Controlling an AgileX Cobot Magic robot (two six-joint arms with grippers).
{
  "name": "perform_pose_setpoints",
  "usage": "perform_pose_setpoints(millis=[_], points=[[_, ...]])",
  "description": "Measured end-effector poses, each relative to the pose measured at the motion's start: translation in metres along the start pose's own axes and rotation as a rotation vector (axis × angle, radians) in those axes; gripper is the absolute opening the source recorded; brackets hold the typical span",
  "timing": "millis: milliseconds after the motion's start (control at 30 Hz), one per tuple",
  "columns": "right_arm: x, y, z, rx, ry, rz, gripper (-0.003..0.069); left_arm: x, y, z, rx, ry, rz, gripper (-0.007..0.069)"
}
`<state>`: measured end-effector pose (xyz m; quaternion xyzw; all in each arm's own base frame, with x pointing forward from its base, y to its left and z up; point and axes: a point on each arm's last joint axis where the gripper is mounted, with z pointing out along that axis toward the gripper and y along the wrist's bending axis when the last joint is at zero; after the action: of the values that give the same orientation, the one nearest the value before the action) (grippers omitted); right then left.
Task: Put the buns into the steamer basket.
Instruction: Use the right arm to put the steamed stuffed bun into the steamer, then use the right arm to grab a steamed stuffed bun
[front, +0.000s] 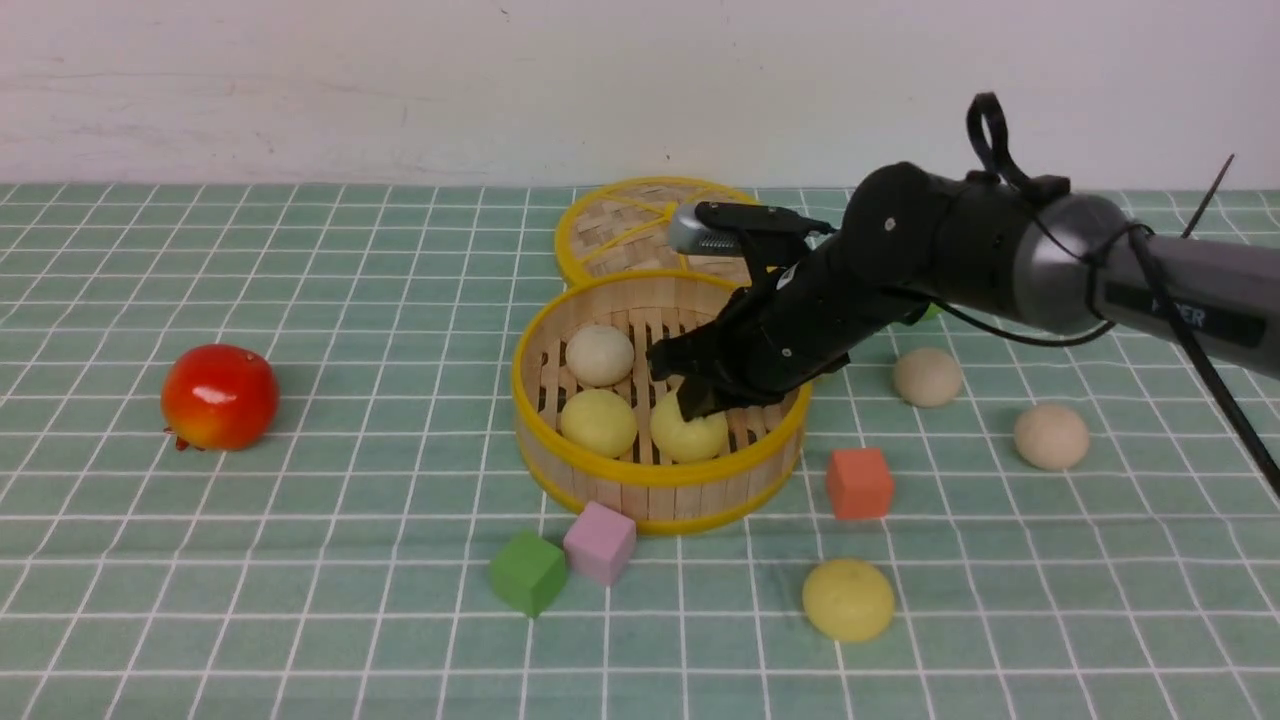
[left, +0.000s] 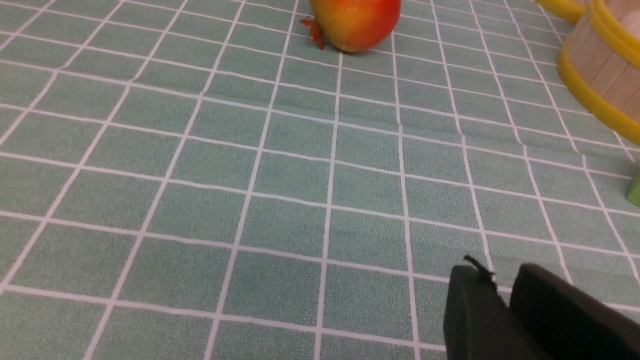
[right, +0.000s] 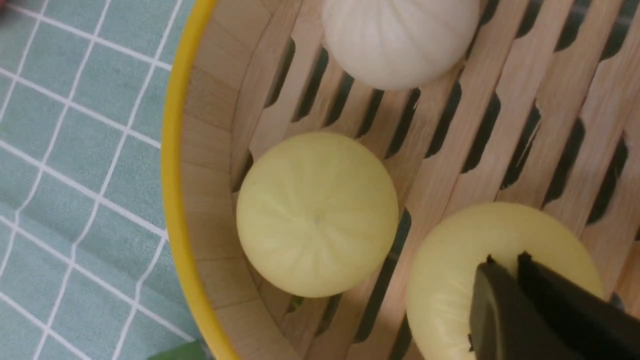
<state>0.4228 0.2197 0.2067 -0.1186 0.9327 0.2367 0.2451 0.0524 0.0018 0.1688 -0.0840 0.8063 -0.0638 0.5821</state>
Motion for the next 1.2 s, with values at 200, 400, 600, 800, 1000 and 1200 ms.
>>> perform_pose_setpoints(millis=[200,400,600,800,1000,1200], points=[[-0.002,0.006,-0.012,-0.012,0.009,-0.011,0.0238,0.0,0.0,0.0,0.0,0.0,0.0,0.0115],[-0.008,0.022,-0.072,-0.003,0.032,-0.104,0.0373,0.0,0.0,0.0,0.0,0.0,0.0,0.0123],[0.014,0.026,-0.117,0.086,0.22,-0.119,0.037,0.0,0.0,0.0,0.0,0.0,0.0,0.013],[0.061,0.001,-0.087,0.158,0.352,-0.034,0.0278,0.0,0.0,0.0,0.0,0.0,0.0,0.0134],[0.088,-0.016,-0.067,0.205,0.338,0.02,0.0239,0.0,0.0,0.0,0.0,0.0,0.0,0.0141],[0.098,-0.024,-0.058,0.226,0.302,0.068,0.0241,0.0,0.0,0.0,0.0,0.0,0.0,0.0144]])
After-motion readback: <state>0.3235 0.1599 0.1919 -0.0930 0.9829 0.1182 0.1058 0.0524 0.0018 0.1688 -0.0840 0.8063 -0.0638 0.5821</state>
